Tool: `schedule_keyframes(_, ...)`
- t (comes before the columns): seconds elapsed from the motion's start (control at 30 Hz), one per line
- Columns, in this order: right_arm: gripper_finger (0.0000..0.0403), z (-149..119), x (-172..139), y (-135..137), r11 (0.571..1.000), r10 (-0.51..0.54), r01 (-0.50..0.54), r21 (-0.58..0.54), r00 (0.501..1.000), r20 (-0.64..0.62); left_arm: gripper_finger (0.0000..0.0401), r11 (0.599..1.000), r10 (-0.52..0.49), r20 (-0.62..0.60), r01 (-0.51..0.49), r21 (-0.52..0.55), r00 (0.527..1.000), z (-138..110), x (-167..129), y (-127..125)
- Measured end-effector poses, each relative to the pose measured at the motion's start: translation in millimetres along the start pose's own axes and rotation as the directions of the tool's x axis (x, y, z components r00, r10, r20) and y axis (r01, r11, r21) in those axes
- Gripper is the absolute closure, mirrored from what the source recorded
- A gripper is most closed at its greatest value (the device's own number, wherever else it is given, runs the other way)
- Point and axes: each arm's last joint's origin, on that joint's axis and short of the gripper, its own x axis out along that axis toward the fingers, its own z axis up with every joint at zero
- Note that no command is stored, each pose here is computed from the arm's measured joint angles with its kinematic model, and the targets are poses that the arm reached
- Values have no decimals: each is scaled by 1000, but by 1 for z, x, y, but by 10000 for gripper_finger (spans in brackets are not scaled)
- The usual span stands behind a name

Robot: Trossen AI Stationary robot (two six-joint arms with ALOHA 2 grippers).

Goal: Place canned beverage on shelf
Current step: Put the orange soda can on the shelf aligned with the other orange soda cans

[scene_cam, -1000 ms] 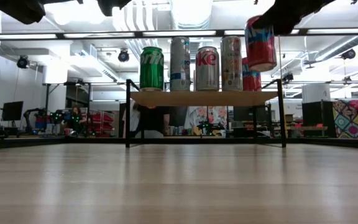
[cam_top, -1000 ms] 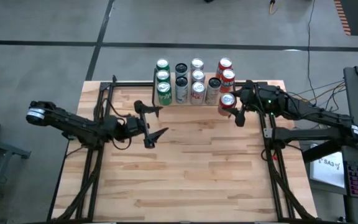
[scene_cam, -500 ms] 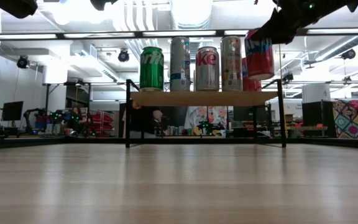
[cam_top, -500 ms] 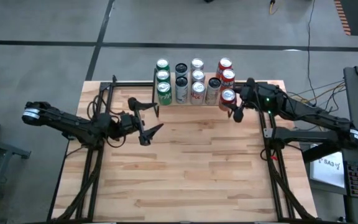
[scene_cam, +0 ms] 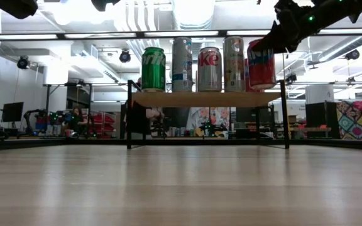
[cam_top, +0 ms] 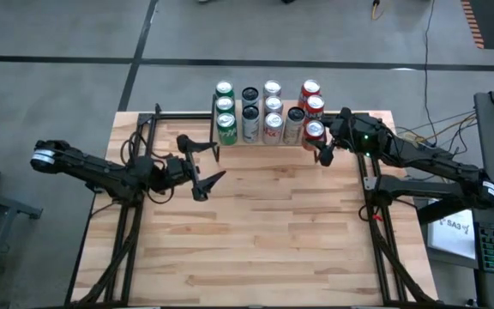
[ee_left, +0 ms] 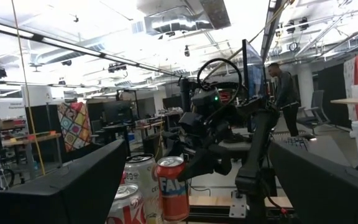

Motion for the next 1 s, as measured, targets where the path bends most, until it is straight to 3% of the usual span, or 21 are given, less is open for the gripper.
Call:
schedule_keyframes(0.17,121,-6,2,-3,998,-65,65,-5,998,-19,20,1000,0,-1,0,0,1000,0,0,0)
schedule_keyframes(0.6,120,-8,5,-4,996,-93,93,5,996,-17,20,1000,-1,-1,1,0,1000,0,0,0)
schedule_keyframes(0.8,72,-9,9,-5,990,-140,140,-1,989,-40,20,1000,-1,-1,1,7,1000,0,0,0)
schedule_keyframes(1.0,68,-10,10,-5,990,-144,143,-14,988,-50,20,1000,-1,-1,1,14,1000,0,0,0)
